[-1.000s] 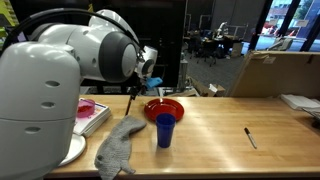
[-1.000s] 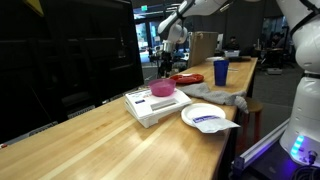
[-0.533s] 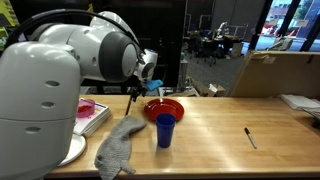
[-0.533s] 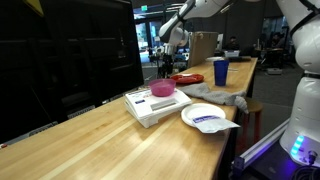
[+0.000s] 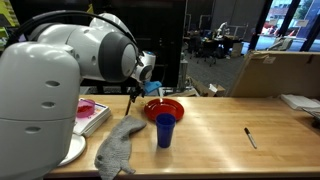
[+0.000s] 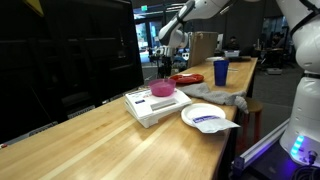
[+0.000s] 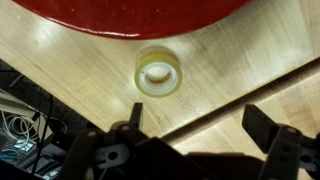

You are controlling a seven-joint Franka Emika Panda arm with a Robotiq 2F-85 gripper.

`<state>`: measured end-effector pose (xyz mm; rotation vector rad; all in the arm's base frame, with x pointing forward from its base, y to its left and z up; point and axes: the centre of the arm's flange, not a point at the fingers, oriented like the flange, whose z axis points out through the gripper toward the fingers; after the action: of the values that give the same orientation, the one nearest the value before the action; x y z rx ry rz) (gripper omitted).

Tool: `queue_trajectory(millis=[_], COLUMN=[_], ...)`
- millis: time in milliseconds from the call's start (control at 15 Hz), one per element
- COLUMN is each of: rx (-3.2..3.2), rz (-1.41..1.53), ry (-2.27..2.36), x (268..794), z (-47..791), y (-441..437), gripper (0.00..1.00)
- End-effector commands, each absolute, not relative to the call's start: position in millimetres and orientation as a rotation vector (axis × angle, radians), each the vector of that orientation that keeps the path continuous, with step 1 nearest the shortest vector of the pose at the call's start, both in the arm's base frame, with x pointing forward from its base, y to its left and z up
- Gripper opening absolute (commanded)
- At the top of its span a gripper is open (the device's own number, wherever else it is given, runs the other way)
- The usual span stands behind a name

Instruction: Move the cup to the right then place the tape on the plate

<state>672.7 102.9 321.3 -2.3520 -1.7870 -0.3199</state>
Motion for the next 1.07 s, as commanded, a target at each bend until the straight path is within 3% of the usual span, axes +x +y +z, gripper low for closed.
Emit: queue_trajectory(millis=[0,1000], rx=[-2.415,-2.602], rz=[-0.365,-0.285], ry=[-1.75,-1.641], x=[662.1,642.0], z=[328.4,305.2], y=[112.3,100.1], gripper=[1.0,1.0])
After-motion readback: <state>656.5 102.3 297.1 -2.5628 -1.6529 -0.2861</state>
